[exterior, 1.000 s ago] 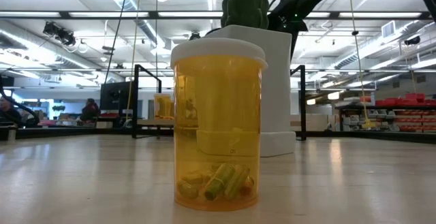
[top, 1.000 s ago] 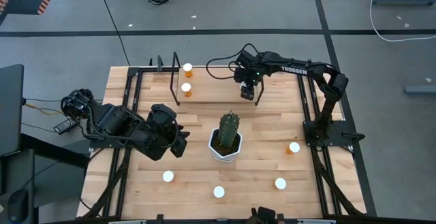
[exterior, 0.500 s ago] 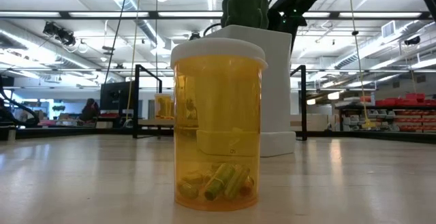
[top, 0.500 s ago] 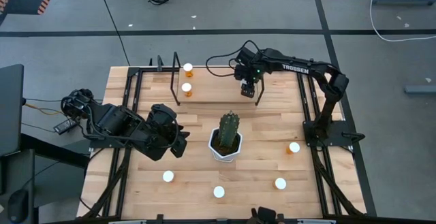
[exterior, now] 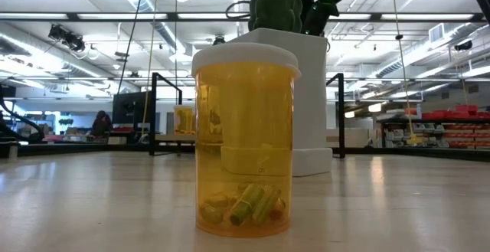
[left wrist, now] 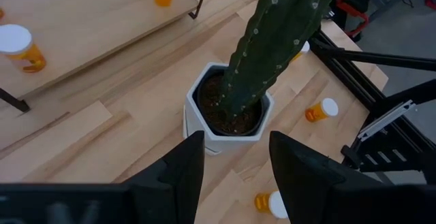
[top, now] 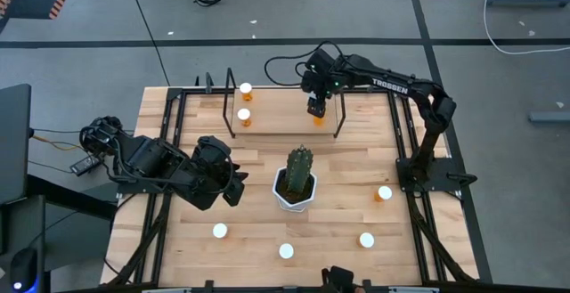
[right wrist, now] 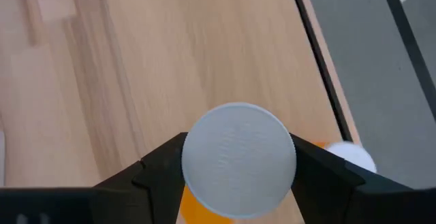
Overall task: Pick and place medicine bottles onto shelf by color
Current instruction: Put the orange medicine bottle on the shelf
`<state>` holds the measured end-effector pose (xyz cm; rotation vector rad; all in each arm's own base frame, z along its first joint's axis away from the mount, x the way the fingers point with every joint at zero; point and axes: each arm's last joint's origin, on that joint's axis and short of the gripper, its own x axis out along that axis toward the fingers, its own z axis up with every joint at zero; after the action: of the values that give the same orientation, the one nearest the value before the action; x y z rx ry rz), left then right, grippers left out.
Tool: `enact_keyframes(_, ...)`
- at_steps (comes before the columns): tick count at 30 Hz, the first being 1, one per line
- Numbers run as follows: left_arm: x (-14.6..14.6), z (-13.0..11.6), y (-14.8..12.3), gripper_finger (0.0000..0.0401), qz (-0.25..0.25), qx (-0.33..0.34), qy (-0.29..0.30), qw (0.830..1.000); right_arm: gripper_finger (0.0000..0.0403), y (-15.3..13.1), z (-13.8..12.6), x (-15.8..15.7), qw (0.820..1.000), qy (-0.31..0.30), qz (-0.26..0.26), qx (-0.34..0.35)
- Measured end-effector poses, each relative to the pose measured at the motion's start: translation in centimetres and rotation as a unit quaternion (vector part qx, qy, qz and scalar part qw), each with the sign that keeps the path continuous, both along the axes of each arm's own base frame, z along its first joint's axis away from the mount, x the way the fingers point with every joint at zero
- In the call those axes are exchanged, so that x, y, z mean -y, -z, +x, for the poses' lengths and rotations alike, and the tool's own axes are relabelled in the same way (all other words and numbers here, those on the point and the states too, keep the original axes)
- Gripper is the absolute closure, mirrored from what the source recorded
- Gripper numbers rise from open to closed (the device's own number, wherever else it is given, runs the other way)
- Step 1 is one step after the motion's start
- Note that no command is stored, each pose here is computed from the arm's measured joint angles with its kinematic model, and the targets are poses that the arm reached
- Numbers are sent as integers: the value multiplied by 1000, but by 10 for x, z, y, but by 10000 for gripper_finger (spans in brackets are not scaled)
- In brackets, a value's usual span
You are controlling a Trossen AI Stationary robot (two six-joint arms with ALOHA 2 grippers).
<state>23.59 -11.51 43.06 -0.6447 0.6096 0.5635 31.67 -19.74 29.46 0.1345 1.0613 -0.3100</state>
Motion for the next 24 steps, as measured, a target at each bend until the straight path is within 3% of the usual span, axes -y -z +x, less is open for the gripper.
enact_keyframes(12, 0, 0, 0, 229, -1, 0, 1, 1000, 166, 22, 7, -15, 1000, -11, 11, -12)
enact_keyframes(24, 0, 0, 0, 229, -4, -2, 3, 1000, 166, 27, -17, 2, 996, 41, 38, -72)
